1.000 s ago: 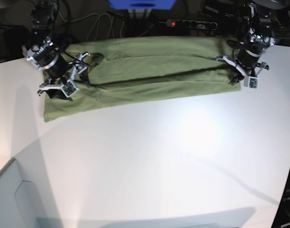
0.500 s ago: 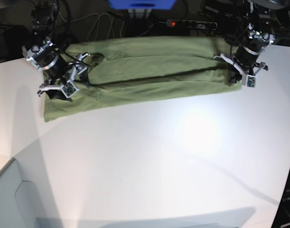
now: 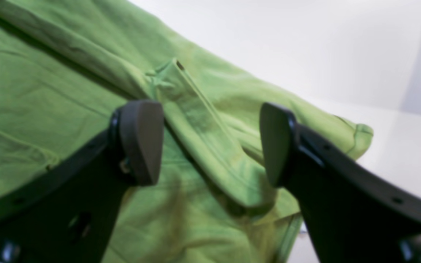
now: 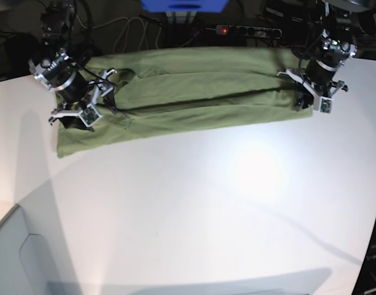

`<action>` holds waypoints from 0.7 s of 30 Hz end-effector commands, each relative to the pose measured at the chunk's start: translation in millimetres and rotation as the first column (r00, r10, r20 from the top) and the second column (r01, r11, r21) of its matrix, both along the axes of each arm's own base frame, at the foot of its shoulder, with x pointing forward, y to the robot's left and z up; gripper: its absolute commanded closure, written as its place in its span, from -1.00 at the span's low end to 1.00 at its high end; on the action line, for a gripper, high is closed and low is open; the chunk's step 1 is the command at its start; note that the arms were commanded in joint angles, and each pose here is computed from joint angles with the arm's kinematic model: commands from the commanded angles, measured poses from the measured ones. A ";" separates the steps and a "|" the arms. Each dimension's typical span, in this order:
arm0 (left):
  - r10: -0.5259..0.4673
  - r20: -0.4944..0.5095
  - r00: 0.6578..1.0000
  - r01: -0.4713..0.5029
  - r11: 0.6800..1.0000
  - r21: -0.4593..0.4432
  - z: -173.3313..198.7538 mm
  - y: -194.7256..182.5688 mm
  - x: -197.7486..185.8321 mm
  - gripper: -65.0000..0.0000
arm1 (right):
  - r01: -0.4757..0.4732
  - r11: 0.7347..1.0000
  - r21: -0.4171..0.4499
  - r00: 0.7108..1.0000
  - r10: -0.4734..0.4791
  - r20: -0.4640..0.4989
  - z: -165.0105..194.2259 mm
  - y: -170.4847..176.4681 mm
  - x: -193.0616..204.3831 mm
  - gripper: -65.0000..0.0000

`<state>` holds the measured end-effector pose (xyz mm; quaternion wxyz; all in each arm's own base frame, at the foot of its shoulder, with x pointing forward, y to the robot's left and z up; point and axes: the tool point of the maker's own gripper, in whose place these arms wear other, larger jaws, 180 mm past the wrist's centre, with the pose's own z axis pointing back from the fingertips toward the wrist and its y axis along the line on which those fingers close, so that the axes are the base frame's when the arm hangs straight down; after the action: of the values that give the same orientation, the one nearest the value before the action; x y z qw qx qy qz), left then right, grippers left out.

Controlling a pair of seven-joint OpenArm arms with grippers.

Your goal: Fold the T-shirt properly

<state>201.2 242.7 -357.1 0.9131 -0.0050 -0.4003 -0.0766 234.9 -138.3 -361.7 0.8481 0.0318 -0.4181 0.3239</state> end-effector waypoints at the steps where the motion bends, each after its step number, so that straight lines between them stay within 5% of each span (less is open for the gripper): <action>1: -0.008 0.016 1.000 0.008 1.000 0.007 5.7 1.1 -0.7 0.49 | -0.027 1.000 0.014 0.999 0.027 0.036 10.0 4.2 4.0 -0.22; 5: -0.021 -0.007 1.000 0.021 1.000 -0.002 0.1 -4.3 -7.6 0.18 | -0.028 1.000 0.014 0.999 0.027 0.039 10.9 4.3 4.3 -0.22; 12: -0.094 -0.045 0.995 0.094 0.995 -0.014 -7.1 -21.7 -16.0 0.42 | -0.030 0.999 0.014 0.999 0.029 0.042 11.9 5.0 4.5 -0.22; 21: 0.084 0.016 0.996 -0.085 0.995 0.060 14.4 40.1 -14.6 0.30 | -0.074 0.997 -0.028 0.997 0.073 -0.019 3.5 19.2 5.5 -0.22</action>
<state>185.9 281.9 -348.6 0.9166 0.0383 -0.3954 -0.0454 235.3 -123.9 -369.9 0.8533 0.0316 -0.3832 0.3522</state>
